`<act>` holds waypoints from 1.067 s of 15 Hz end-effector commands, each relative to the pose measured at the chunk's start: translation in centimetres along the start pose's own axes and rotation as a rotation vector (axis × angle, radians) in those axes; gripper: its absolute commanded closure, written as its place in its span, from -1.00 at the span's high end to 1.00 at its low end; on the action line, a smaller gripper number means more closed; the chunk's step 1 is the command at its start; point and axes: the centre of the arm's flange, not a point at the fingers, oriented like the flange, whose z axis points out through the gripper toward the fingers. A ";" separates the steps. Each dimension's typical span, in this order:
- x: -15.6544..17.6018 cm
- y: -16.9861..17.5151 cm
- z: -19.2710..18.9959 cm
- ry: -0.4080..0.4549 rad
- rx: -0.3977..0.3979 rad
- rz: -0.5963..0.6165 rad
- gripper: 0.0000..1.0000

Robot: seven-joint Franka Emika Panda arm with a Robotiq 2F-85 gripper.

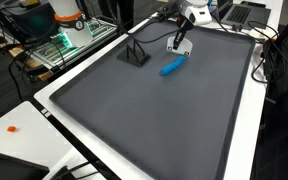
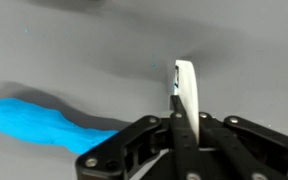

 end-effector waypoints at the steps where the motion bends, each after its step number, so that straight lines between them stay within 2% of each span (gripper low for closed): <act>1: -2.0 -0.3 -0.9 -0.018 0.035 -0.026 -0.98; 10: -1.8 2.6 -6.5 0.075 0.010 0.014 -0.98; 16: -1.2 4.5 -6.0 0.074 0.012 0.047 -0.98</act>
